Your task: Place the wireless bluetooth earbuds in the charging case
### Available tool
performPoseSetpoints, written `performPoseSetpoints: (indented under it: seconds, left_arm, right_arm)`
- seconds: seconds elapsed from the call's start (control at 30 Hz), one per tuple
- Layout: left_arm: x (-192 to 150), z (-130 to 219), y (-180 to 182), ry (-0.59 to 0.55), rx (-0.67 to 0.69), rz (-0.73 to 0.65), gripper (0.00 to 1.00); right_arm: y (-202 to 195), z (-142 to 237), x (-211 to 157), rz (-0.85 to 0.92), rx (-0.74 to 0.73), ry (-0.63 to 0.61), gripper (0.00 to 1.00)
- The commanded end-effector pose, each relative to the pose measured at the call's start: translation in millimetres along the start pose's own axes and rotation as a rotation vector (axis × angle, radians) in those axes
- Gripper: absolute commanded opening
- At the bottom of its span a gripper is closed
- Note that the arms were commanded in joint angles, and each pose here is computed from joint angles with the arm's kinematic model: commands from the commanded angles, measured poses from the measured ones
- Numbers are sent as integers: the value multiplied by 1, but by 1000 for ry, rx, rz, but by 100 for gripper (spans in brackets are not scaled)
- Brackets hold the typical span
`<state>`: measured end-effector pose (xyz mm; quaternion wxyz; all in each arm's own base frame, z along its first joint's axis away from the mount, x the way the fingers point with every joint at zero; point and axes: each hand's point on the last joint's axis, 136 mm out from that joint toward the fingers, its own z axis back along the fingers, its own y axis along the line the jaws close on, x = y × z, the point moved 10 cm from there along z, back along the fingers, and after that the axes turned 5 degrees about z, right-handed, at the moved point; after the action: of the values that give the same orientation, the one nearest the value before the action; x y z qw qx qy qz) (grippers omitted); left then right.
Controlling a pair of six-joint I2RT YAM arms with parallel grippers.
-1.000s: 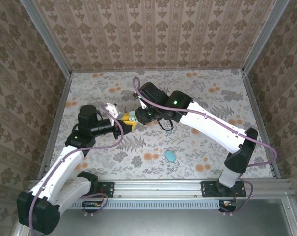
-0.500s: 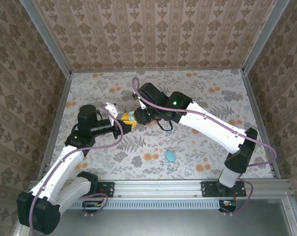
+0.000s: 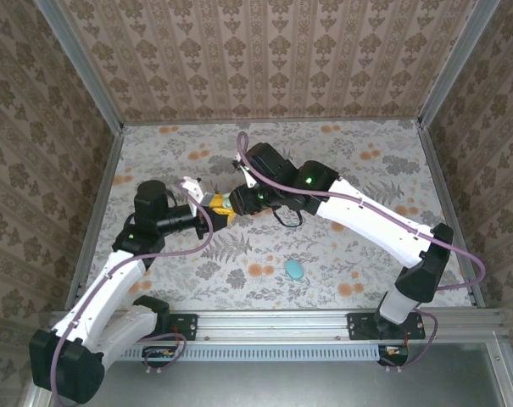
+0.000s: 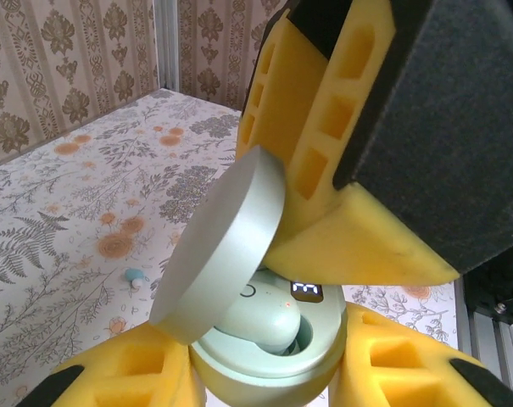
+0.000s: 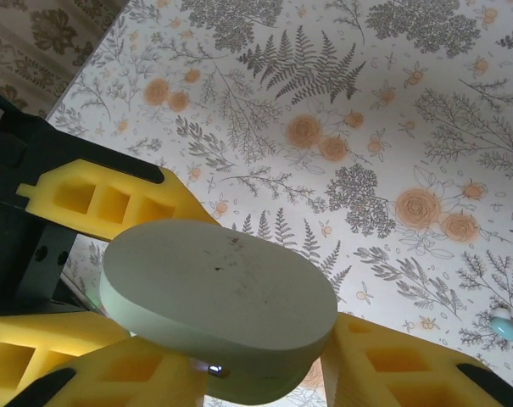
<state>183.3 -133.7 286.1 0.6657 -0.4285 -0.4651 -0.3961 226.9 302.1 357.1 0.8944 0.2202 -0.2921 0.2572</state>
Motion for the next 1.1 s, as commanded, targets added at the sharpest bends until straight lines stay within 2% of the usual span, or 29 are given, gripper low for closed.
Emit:
performPoseSetpoints:
  seconds: [0.0, 0.63, 0.97, 1.07]
  left_arm:
    - [13, -1, -4, -30, -39, -34, 0]
    - [17, -6, -6, -44, -180, -20, 0]
    - [17, -7, -6, -51, -193, -21, 0]
    - [18, -7, -6, -54, -195, -25, 0]
  right_arm:
    - [13, 13, 8, -35, 159, -70, 39]
    - [-33, 28, 3, -248, 193, -210, 45]
    - [-44, 35, -2, -286, 198, -249, 47]
    - [-45, 53, -3, -295, 235, -308, 47]
